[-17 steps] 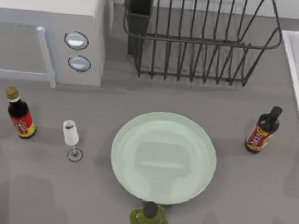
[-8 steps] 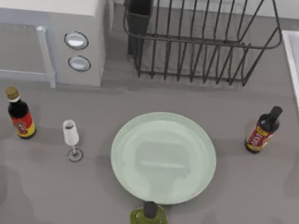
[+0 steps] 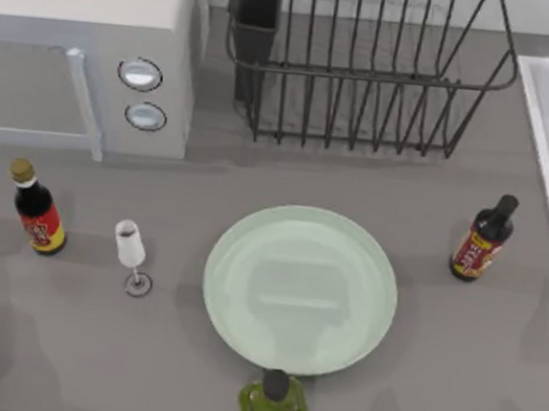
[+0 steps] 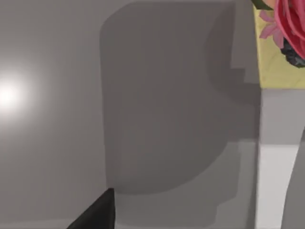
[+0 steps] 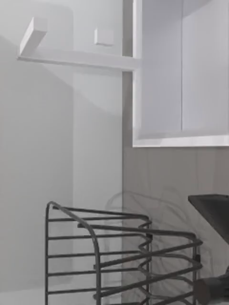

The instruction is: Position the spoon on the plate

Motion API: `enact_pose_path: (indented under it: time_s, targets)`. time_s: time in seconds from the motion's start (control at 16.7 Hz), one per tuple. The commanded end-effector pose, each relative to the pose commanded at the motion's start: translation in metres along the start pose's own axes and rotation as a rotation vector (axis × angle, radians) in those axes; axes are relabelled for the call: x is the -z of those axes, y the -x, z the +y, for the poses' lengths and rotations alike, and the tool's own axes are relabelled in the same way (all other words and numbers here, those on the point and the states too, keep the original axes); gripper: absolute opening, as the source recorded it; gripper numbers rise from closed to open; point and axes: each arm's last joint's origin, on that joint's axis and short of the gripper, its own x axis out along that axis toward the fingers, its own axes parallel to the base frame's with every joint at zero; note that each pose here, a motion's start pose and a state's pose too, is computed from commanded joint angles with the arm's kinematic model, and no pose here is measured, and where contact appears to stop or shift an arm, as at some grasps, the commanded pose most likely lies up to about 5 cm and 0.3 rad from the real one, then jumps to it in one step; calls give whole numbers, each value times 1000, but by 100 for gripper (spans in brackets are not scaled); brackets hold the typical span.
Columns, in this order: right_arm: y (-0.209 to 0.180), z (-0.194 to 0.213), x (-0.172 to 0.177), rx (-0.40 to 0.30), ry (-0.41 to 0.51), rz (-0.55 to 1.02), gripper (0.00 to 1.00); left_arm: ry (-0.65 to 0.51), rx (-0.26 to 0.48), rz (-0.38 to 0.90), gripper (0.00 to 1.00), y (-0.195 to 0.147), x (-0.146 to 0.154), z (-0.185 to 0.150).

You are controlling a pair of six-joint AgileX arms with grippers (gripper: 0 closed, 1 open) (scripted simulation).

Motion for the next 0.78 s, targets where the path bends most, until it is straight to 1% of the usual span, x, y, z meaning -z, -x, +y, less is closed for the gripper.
enact_pose_path:
  time_s: [0.54,0.6,0.78]
  targets:
    - [0,0,0,0,0,0,100,0,0,0,2,0,0,0]
    - [0,0,0,0,0,0,100,0,0,0,0,0,0,0]
    - [0,0,0,0,0,0,100,0,0,0,0,0,0,0]
